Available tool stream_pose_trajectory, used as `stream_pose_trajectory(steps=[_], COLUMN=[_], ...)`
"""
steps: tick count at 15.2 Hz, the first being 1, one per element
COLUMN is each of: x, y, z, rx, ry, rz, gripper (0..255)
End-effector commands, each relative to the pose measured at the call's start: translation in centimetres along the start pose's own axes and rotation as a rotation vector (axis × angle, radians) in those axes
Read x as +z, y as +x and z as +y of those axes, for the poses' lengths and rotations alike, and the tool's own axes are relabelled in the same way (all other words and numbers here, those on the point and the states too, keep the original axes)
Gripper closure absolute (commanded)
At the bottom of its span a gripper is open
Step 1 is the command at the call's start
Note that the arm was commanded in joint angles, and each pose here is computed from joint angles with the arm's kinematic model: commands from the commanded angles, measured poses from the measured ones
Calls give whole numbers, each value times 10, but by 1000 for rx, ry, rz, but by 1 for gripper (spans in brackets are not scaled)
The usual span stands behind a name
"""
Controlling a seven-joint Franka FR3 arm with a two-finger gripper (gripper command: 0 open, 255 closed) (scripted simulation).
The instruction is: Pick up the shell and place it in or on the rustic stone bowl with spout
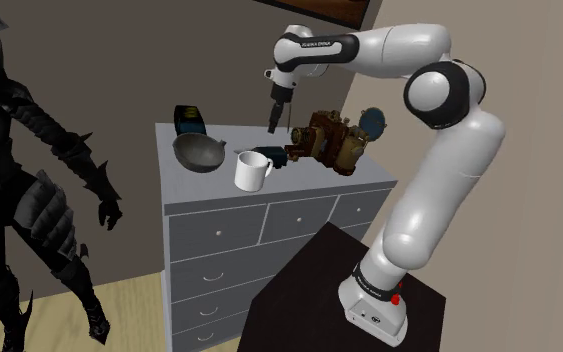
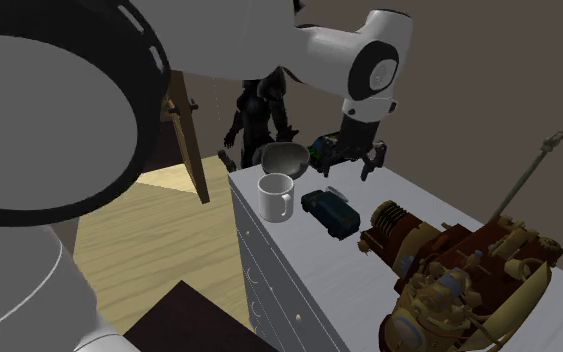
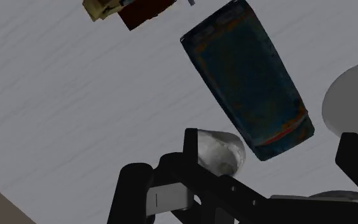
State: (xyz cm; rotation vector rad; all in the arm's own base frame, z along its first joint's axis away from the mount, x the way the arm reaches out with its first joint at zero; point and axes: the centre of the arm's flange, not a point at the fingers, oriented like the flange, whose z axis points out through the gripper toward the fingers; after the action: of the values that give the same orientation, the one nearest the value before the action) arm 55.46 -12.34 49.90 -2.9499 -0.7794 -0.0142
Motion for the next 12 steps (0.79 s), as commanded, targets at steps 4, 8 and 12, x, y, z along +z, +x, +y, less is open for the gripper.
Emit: stream_pose_trajectory(steps=[4,8,12], x=[31,58,74], y=[54,97,97], z=[43,71,70], rx=[-120,-212,-213], ry=[63,112,113], rz=[-9,-17,-17], gripper=[0,0,0])
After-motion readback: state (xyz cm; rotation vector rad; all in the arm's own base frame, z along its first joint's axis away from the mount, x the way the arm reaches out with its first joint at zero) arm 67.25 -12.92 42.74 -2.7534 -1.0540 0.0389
